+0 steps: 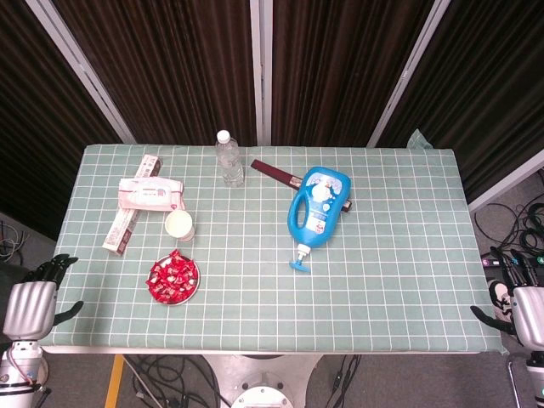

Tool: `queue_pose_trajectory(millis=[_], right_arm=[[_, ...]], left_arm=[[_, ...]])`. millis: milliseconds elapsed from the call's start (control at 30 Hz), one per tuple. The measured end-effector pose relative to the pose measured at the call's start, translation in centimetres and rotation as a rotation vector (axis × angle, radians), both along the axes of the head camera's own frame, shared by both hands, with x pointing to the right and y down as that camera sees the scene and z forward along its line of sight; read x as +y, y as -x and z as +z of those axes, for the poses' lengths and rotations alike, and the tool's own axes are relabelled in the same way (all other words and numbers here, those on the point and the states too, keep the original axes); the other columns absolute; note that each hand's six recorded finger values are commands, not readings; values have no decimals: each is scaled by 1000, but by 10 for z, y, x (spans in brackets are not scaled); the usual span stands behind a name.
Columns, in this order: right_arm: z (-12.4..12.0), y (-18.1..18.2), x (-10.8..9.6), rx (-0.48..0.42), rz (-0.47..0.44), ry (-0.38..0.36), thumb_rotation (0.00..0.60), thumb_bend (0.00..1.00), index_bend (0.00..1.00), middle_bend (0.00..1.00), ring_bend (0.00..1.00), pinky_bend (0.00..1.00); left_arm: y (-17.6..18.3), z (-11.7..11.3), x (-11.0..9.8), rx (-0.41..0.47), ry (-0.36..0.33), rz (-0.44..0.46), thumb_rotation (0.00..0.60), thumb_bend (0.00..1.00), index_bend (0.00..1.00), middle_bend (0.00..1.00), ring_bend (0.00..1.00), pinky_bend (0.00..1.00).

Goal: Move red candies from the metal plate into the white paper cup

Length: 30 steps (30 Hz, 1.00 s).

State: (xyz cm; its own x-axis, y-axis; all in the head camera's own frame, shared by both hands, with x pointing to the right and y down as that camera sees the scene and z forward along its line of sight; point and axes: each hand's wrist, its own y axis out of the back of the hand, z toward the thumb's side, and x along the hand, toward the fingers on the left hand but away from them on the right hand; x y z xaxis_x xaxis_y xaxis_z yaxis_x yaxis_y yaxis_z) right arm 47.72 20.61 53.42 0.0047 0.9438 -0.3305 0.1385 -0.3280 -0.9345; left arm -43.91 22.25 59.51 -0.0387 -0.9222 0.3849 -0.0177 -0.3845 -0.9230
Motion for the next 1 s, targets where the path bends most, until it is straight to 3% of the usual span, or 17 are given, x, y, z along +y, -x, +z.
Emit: queue_pose_trajectory(millis=[367,500,633,700,1000], right_arm=[[-2,-2,-1,-4,4,-12,600,37,67,157,55,379],[-3,-3,-1,-6,0,-15,600,37,66,157,55,379],[-4,-2,-2,-9,-6,-18,600,37,66,157,55,379],[-3,-1,-1,-11,-9,-16,600,37,66,157,55,379],[-3,0,-1,-9,-9,-11,600,38,66,157,55,379]], left_arm=[[-10,1,-11,43,-1,22,600,160,310,310,302,427],[-22,6,-21,66,13,76,600,166,343,370,403,593],[-38,15,-31,88,39,145,600,178,391,463,651,889],[-48,23,-35,102,64,178,600,178,394,479,716,953],[-110,66,-52,173,178,352,600,170,376,468,790,1000]])
